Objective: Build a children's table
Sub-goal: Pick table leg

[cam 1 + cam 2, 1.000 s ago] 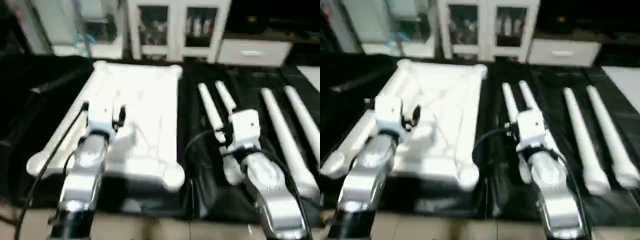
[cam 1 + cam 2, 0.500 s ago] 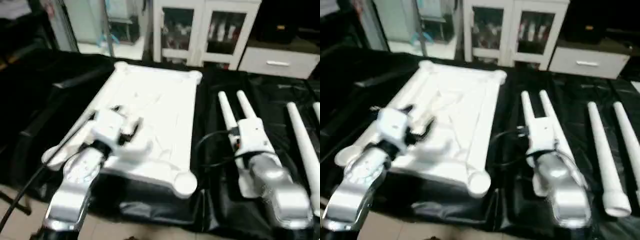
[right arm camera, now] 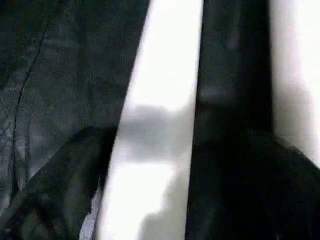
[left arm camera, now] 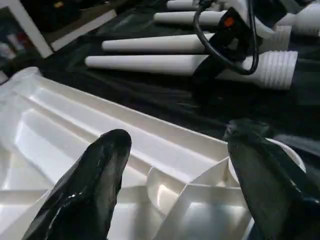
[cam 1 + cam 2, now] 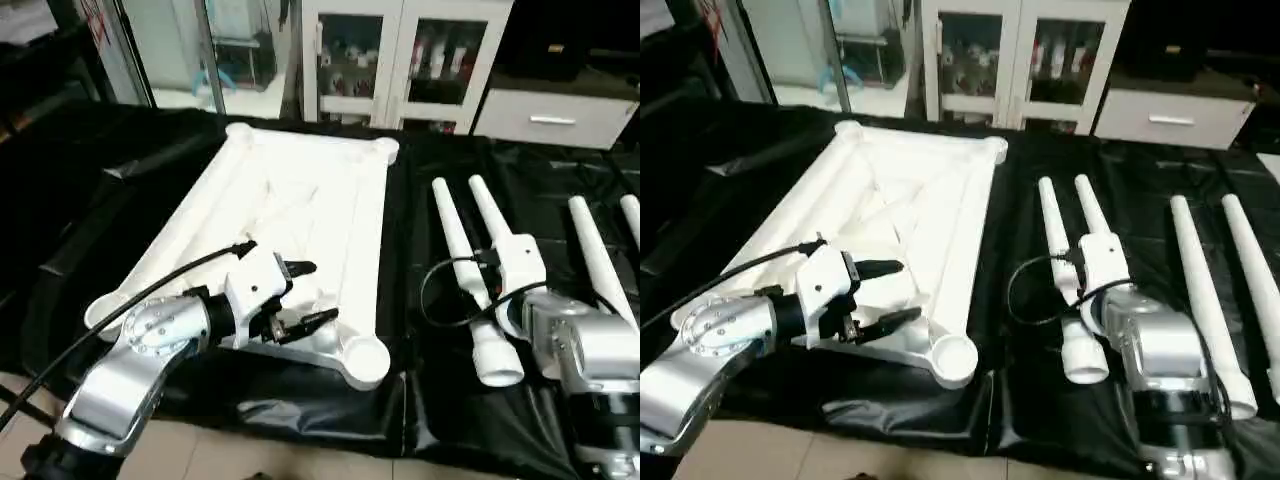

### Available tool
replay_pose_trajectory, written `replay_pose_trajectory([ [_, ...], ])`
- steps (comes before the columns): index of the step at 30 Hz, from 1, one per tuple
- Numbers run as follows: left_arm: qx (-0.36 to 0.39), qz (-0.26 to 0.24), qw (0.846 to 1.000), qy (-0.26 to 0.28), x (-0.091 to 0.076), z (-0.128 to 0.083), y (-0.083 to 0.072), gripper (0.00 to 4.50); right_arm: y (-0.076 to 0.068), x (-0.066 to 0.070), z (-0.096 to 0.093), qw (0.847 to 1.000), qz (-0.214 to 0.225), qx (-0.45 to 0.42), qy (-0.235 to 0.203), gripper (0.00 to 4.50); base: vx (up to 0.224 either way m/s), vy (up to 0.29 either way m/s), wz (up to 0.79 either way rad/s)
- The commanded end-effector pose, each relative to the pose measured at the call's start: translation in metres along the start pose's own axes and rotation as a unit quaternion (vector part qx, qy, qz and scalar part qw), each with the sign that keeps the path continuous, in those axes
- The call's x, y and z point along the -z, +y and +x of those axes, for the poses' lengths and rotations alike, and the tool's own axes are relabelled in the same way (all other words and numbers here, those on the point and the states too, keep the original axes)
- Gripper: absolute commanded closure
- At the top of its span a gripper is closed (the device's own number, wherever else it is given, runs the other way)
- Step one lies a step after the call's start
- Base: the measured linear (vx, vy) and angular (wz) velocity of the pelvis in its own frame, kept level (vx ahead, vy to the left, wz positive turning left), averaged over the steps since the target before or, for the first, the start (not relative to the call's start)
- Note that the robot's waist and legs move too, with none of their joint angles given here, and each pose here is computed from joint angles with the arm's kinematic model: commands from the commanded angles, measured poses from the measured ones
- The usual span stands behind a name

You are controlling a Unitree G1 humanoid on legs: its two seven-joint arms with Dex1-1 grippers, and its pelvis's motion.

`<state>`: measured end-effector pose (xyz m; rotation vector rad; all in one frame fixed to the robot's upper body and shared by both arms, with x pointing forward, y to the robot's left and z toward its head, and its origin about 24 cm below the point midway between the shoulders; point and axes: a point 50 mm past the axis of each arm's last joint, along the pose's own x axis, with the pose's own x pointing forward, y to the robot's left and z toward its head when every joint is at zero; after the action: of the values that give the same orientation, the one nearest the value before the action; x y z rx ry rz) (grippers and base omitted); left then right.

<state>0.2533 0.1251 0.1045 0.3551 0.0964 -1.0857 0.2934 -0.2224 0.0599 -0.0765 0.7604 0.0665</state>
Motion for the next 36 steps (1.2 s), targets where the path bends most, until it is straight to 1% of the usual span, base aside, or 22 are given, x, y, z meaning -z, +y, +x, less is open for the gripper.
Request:
replay_pose_trajectory([
  [1, 0.014, 0.011, 1.0, -0.009, -0.01, -0.001, 0.0, 0.83, 0.006, 0.007, 0.003, 0.999, -0.001, -0.032, 0.035, 0.5, 0.0, 0.0, 0.0],
  [2, 0.016, 0.009, 1.0, -0.011, -0.011, -0.001, 0.0, 0.83, 0.007, 0.007, 0.003, 0.999, -0.001, -0.036, 0.038, 0.5, 0.0, 0.0, 0.0],
  [4, 0.02, 0.008, 1.0, -0.01, -0.012, 0.0, -0.001, 0.83, 0.007, 0.007, 0.003, 0.998, 0.0, -0.041, 0.041, 0.75, 0.0, 0.0, 0.0],
  [6, 0.025, 0.007, 1.0, -0.01, -0.012, -0.001, -0.003, 0.83, 0.008, 0.007, 0.003, 0.998, 0.003, -0.048, 0.043, 0.84, 0.0, 0.0, 0.0],
  [7, 0.026, 0.007, 1.0, -0.01, -0.013, 0.0, -0.004, 0.83, 0.008, 0.007, 0.003, 0.998, 0.007, -0.054, 0.043, 1.06, 0.0, 0.0, 0.0],
  [8, 0.027, 0.009, 1.0, -0.01, -0.013, 0.0, -0.004, 0.83, 0.009, 0.007, 0.003, 0.997, 0.011, -0.061, 0.042, 1.06, 0.0, 0.0, 0.0],
  [11, 0.024, 0.009, 1.0, -0.014, -0.015, 0.0, -0.004, 0.83, 0.011, 0.006, 0.003, 0.996, 0.024, -0.081, 0.039, 1.25, 0.0, 0.0, 0.0],
  [14, 0.02, 0.013, 1.0, -0.016, -0.016, -0.001, -0.003, 0.83, 0.011, 0.008, 0.004, 0.993, 0.041, -0.096, 0.047, 1.59, 0.0, 0.0, 0.0],
  [15, 0.02, 0.013, 1.0, -0.016, -0.016, -0.001, -0.003, 0.83, 0.011, 0.008, 0.004, 0.993, 0.041, -0.096, 0.047, 1.59, 0.0, 0.0, 0.0],
  [17, 0.009, 0.021, 1.0, -0.02, -0.018, 0.0, -0.001, 0.83, 0.009, 0.014, 0.006, 0.99, 0.072, -0.108, 0.059, 1.8, 0.0, 0.0, 0.0],
  [18, 0.006, 0.023, 1.0, -0.02, -0.018, 0.0, -0.001, 0.83, 0.009, 0.015, 0.007, 0.989, 0.08, -0.11, 0.06, 1.8, 0.0, 0.0, 0.0],
  [20, 0.003, 0.02, 1.0, -0.022, -0.018, 0.001, 0.0, 0.83, 0.007, 0.019, 0.008, 0.986, 0.096, -0.116, 0.067, 2.04, 0.0, 0.0, 0.0],
  [22, -0.001, 0.02, 0.999, -0.025, -0.019, 0.002, 0.001, 0.83, 0.004, 0.024, 0.009, 0.984, 0.112, -0.119, 0.073, 2.16, 0.0, 0.0, 0.0],
  [24, -0.003, 0.019, 0.999, -0.027, -0.019, 0.003, 0.001, 0.83, 0.002, 0.026, 0.009, 0.983, 0.116, -0.116, 0.077, 2.35, 0.0, 0.0, 0.0],
  [25, -0.005, 0.016, 0.999, -0.03, -0.021, 0.004, 0.002, 0.83, -0.001, 0.031, 0.01, 0.983, 0.12, -0.109, 0.083, 2.43, 0.0, 0.0, 0.0],
  [26, -0.005, 0.016, 0.999, -0.03, -0.021, 0.004, 0.002, 0.83, -0.001, 0.031, 0.01, 0.983, 0.12, -0.109, 0.083, 2.48, 0.0, 0.0, 0.0],
  [27, -0.007, 0.011, 0.999, -0.034, -0.022, 0.004, 0.004, 0.83, -0.003, 0.032, 0.01, 0.983, 0.125, -0.106, 0.084, 2.48, 0.0, 0.0, 0.0],
  [31, -0.024, 0.01, 0.999, -0.046, -0.026, 0.004, 0.01, 0.83, -0.006, 0.031, 0.008, 0.982, 0.138, -0.107, 0.078, 2.62, 0.0, 0.0, 0.0],
  [32, -0.035, 0.012, 0.998, -0.053, -0.028, 0.004, 0.013, 0.83, -0.008, 0.03, 0.007, 0.981, 0.143, -0.106, 0.073, 2.63, 0.0, 0.0, 0.0],
  [33, -0.063, 0.019, 0.996, -0.061, -0.032, 0.004, 0.019, 0.83, -0.011, 0.027, 0.004, 0.981, 0.149, -0.105, 0.063, 2.64, 0.0, 0.0, 0.0],
  [34, -0.07, 0.022, 0.995, -0.063, -0.033, 0.005, 0.021, 0.83, -0.012, 0.026, 0.004, 0.981, 0.15, -0.105, 0.06, 2.64, 0.0, 0.0, 0.0],
  [36, -0.112, 0.009, 0.992, -0.058, -0.032, 0.006, 0.03, 0.83, -0.012, 0.021, -0.001, 0.98, 0.16, -0.112, 0.044, 2.65, 0.0, 0.0, 0.0],
])
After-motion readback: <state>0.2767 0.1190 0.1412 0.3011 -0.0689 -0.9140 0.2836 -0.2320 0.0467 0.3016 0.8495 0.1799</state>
